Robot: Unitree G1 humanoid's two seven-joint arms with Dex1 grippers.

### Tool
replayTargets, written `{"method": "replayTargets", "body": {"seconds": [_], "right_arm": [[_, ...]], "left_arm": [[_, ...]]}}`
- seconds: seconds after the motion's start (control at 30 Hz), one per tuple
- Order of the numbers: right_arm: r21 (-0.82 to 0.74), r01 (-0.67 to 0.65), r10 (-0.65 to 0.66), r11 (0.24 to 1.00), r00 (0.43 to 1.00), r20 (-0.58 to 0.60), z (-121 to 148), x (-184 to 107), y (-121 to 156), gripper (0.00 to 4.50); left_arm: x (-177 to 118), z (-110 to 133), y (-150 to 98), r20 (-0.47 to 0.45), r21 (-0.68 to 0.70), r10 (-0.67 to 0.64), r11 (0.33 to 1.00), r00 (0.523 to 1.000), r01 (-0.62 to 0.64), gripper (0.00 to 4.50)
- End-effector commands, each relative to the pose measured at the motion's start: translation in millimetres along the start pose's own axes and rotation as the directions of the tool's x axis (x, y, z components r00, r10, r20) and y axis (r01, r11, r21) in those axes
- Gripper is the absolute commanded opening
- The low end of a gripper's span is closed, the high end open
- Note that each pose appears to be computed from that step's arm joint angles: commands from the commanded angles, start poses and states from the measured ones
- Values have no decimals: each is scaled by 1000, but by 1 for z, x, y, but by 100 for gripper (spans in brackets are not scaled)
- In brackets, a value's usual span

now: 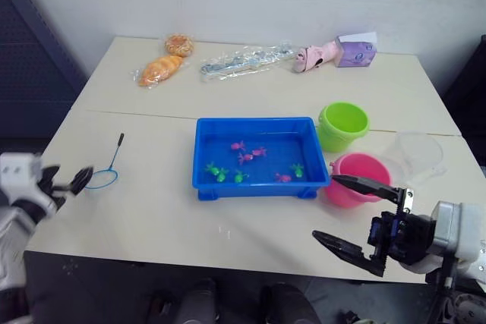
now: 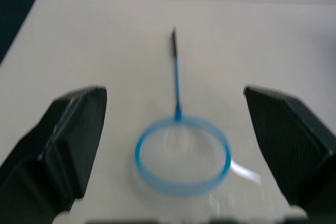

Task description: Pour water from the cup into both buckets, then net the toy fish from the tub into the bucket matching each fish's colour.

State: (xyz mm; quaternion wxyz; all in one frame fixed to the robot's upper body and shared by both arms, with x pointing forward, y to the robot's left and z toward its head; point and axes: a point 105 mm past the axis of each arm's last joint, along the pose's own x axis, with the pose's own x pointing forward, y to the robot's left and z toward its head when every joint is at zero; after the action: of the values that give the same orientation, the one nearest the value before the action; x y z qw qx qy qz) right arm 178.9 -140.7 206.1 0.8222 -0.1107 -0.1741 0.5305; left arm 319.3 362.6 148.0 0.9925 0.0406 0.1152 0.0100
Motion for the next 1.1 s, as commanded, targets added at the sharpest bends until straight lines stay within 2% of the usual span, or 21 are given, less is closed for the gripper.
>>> {"method": "replayTargets", "body": {"seconds": [0.03,0.07,0.13,0.2,0.4,0.53,0.63,0.9,1.0,1.1], "right_arm": [[-38,-7,8,999,1000,27,10,6,1,447],[-33,-3,4,999,1000,27,10,7,1,447],[-29,-27,28,999,1000,10,7,8,6,447],[-36,-22,22,999,1000,3,7,9,5,447],[-61,3,-4,998,1000,-23,5,7,2,447],[-69,32,-35,997,999,-41,6,5,2,447],[-69,35,-38,997,998,-53,5,5,3,450],[-59,42,-46,997,997,-60,5,3,6,450],[-49,49,-52,998,996,-70,4,1,8,450],[-39,51,-54,998,996,-75,7,0,9,450]], "left_arm": [[16,-9,1,-150,13,67,998,986,-65,450],[19,-9,0,-166,29,67,998,984,-63,450],[33,-21,-2,-270,64,91,995,958,-76,450],[45,-25,-5,-314,65,99,994,944,-83,450],[70,-37,-16,-338,-31,72,996,938,-88,450],[79,-55,-24,-390,-22,47,998,920,-60,450],[77,-69,-21,-442,9,65,998,894,-68,363],[75,-80,-20,-467,9,43,999,883,-43,14],[74,-58,-4,-379,-7,69,997,923,-78,4],[74,-12,0,-197,-56,-37,998,980,27,4]]}}
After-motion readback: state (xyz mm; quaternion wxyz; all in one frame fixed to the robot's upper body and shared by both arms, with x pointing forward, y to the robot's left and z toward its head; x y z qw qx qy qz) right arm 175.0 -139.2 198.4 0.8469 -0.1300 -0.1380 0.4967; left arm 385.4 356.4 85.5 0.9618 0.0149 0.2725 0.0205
